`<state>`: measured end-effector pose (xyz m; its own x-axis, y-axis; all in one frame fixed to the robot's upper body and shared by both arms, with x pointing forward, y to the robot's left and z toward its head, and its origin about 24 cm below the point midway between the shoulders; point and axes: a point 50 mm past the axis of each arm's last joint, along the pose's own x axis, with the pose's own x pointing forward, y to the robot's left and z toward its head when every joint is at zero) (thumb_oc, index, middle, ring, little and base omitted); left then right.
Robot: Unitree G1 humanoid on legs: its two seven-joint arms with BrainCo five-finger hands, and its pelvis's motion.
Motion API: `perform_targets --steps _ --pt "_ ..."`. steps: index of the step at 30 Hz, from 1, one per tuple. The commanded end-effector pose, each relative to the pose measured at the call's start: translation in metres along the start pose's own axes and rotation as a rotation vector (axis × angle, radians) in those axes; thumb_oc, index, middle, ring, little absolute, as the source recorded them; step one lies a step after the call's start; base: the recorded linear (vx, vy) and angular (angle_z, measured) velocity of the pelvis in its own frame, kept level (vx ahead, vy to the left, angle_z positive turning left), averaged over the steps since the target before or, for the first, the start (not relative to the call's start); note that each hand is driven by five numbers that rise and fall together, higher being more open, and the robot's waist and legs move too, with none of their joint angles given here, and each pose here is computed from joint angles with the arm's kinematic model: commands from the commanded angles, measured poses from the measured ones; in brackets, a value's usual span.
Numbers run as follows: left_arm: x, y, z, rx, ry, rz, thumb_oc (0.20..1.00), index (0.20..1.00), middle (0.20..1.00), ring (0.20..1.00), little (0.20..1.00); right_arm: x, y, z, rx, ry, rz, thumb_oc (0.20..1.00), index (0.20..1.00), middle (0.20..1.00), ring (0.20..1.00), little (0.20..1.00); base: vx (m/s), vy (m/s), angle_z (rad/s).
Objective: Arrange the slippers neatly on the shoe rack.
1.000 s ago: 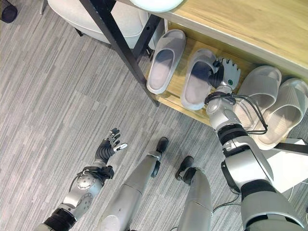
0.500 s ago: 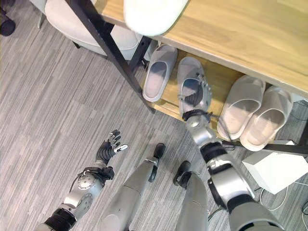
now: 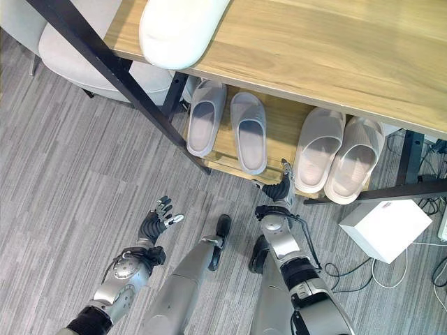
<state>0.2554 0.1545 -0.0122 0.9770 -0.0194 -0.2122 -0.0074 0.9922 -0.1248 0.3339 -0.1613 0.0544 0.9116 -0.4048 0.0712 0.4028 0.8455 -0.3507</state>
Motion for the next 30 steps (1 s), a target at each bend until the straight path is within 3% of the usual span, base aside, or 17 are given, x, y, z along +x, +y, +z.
perform_targets --steps 1,6,12,21,30 --pt "-0.001 -0.004 0.008 -0.014 -0.045 -0.023 1.0 1.0 1.0 1.0 1.0 0.011 0.01 0.025 0.282 0.011 0.054 1.0 1.0 1.0 1.0 1.0 0.0 0.0 0.0" --pt "0.0 0.003 0.009 0.016 -0.041 -0.041 1.0 1.0 1.0 1.0 1.0 0.028 0.024 0.049 0.498 0.081 0.135 1.0 1.0 1.0 1.0 1.0 0.01 -0.002 0.02" --pt "0.0 0.002 0.009 0.035 -0.039 -0.068 1.0 1.0 1.0 1.0 1.0 0.043 0.019 0.099 0.578 -0.051 0.186 1.0 1.0 1.0 1.0 1.0 0.04 -0.013 0.15" --pt "0.003 -0.005 0.01 0.056 -0.038 -0.104 1.0 1.0 1.0 1.0 1.0 0.051 0.01 0.12 0.536 -0.138 0.205 1.0 1.0 1.0 1.0 1.0 0.01 -0.015 0.04" --pt "0.003 -0.001 0.012 0.06 -0.04 -0.133 1.0 1.0 1.0 1.0 1.0 0.043 0.007 0.104 0.491 -0.164 0.397 1.0 1.0 1.0 1.0 1.0 -0.01 -0.038 -0.02"
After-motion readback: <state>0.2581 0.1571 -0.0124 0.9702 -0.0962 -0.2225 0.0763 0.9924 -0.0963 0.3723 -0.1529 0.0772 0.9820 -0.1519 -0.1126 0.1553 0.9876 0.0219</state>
